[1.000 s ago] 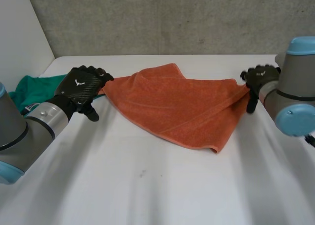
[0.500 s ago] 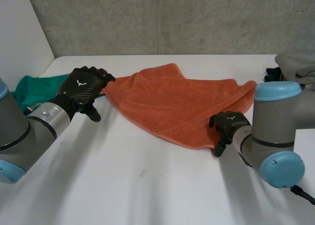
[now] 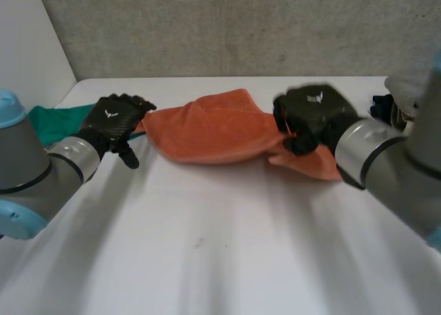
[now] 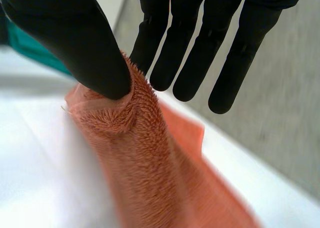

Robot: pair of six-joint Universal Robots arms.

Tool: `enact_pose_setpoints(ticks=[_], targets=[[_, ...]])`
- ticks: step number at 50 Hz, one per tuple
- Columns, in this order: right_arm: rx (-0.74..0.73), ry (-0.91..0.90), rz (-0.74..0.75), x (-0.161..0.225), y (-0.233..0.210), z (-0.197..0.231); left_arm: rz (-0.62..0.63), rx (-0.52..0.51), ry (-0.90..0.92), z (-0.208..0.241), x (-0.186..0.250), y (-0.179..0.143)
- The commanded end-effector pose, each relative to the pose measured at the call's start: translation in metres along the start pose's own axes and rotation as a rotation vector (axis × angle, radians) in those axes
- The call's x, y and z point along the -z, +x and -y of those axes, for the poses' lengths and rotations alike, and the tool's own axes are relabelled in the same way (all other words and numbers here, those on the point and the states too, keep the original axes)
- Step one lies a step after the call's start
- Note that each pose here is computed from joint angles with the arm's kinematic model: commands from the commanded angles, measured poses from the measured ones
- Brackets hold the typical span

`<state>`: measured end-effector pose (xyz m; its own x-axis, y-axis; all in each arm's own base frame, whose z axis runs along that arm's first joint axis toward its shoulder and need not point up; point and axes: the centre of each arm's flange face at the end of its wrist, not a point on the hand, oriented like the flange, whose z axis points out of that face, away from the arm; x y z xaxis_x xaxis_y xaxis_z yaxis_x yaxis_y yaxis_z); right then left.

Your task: Fold the laundry.

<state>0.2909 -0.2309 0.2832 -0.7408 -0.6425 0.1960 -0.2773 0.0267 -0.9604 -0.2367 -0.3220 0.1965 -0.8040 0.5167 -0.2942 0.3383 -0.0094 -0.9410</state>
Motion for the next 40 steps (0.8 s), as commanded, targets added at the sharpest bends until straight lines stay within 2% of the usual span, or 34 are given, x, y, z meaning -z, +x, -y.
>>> enact_pose_setpoints(ticks=[1,6,13,20,29,32,37,40], targets=[[0.036,0.186,0.068,0.051,-0.019,0.073,0.011,0.043,-0.148,-0.029,-0.028,-0.001],[0.003,0.277,0.13,0.087,-0.033,0.112,0.053,0.05,-0.18,-0.038,-0.046,-0.006],[-0.045,0.365,0.205,0.129,-0.043,0.141,0.109,0.06,-0.183,-0.037,-0.064,0.002],[-0.073,0.395,0.187,0.139,-0.036,0.148,0.21,0.109,-0.176,-0.03,-0.071,0.003],[-0.096,0.405,0.136,0.131,-0.022,0.151,0.028,0.113,-0.258,-0.041,-0.061,0.043],[-0.097,0.398,0.131,0.127,-0.02,0.148,0.042,0.113,-0.272,-0.033,-0.054,0.038],[-0.098,0.377,0.111,0.119,-0.014,0.143,0.145,0.15,-0.239,-0.013,-0.033,-0.008],[-0.097,0.374,0.105,0.116,-0.013,0.142,0.141,0.166,-0.242,-0.013,-0.022,-0.02]])
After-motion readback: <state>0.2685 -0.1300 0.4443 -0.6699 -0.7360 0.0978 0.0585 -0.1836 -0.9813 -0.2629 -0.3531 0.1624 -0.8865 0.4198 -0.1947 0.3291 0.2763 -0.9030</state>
